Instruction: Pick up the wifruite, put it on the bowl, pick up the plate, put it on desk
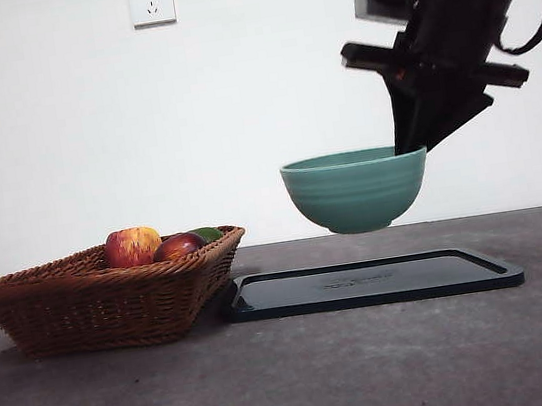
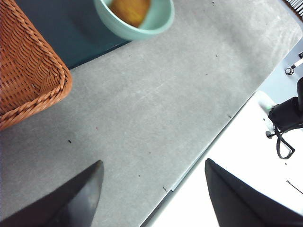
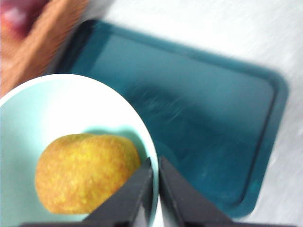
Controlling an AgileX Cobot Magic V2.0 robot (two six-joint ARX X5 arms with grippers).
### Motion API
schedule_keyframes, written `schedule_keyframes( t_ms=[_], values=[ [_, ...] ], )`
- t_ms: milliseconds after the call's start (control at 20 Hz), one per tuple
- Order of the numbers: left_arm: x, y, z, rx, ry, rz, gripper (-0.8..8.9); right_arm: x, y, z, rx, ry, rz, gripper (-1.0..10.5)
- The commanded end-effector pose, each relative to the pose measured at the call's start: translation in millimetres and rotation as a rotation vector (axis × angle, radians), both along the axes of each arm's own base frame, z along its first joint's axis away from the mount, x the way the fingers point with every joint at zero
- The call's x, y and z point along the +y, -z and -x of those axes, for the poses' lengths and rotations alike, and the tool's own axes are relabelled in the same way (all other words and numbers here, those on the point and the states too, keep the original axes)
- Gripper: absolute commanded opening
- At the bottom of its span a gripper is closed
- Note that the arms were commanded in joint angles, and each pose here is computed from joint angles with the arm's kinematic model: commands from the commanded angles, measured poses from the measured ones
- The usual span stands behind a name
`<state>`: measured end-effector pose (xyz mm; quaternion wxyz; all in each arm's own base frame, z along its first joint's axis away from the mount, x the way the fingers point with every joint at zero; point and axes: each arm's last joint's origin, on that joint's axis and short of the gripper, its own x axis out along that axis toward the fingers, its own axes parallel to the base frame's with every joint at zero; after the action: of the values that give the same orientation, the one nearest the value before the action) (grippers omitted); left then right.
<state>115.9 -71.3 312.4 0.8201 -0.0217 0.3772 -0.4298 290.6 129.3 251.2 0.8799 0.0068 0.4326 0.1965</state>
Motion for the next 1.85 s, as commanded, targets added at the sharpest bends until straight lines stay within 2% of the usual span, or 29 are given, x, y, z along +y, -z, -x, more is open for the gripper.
schedule_keyframes(
  t_ms=[50,500,950,1100,1300,1350,1450,1650,1850],
  values=[
    [-1.0,-2.2,-0.9,-0.019,0.016,0.002,3.43,6.6,1.3,-18.6,-0.012,-0.02,0.011,0.1],
    [-1.0,-2.2,-0.9,-0.018,0.016,0.002,3.44,28.4,36.5,-68.8,0.043,-0.094,0.034,0.1],
    [-1.0,-2.2,-0.9,-0.018,0.016,0.002,3.43,28.3,45.1,-74.0,0.046,-0.092,0.038,0.2],
    [-1.0,-2.2,-0.9,-0.018,0.016,0.002,3.43,27.9,45.1,-74.0,0.047,-0.091,0.039,1.2],
    [-1.0,-2.2,-0.9,-0.019,0.016,0.002,3.43,27.8,45.0,-73.8,0.053,-0.08,0.035,1.3],
    [-1.0,-2.2,-0.9,-0.019,0.016,0.002,3.43,27.5,43.3,-73.5,0.05,-0.075,0.033,1.7],
    [-1.0,-2.2,-0.9,-0.019,0.016,0.002,3.44,25.1,32.9,-70.7,0.027,-0.05,0.04,2.3],
    [-1.0,-2.2,-0.9,-0.019,0.016,0.002,3.44,13.5,-8.5,-54.8,-0.058,-0.026,0.03,2.3],
    [-1.0,-2.2,-0.9,-0.02,0.016,0.002,3.43,-1.3,-58.8,-17.5,-0.104,-0.036,-0.002,2.3]
  ],
)
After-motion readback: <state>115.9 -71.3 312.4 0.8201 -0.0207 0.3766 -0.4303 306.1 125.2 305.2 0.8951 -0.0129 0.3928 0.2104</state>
